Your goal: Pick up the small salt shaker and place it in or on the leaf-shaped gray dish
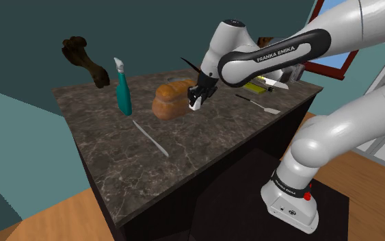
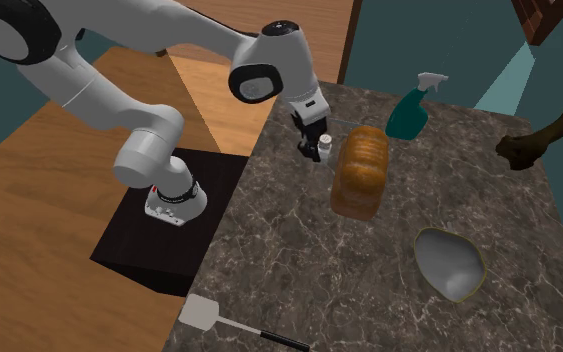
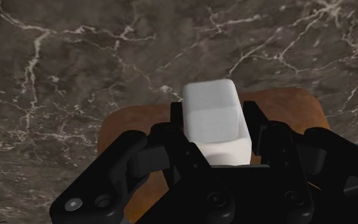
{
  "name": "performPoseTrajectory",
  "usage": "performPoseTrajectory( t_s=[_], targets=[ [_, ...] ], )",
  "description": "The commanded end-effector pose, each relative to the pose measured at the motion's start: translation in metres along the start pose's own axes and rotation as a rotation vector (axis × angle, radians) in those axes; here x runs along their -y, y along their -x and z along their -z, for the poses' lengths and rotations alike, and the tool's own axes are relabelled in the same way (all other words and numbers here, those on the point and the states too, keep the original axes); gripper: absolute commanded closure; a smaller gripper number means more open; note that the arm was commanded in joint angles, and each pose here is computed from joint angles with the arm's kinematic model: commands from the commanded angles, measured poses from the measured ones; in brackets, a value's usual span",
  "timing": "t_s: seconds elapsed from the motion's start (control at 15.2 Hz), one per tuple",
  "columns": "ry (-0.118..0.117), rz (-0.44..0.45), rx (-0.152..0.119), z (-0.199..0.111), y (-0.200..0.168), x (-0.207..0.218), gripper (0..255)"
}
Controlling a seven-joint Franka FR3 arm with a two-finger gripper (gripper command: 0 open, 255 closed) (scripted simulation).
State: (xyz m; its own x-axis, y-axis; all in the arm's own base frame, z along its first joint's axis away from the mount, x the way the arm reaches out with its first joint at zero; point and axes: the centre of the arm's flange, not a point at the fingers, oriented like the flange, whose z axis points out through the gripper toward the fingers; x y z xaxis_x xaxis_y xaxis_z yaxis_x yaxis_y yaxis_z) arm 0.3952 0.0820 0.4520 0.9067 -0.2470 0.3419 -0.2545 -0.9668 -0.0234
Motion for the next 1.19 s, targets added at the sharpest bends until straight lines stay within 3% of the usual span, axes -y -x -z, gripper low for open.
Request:
performPoseTrajectory(
  t_s=[0.0, 0.53, 1.12],
  targets=[
    [0.0, 0.0, 0.0, 0.011, -0.004, 0.001, 255],
    [0.0, 0.0, 0.0, 0.05, -0.018, 0.002, 255],
    [0.0, 0.0, 0.0, 0.016, -0.111, -0.035, 255]
  ],
)
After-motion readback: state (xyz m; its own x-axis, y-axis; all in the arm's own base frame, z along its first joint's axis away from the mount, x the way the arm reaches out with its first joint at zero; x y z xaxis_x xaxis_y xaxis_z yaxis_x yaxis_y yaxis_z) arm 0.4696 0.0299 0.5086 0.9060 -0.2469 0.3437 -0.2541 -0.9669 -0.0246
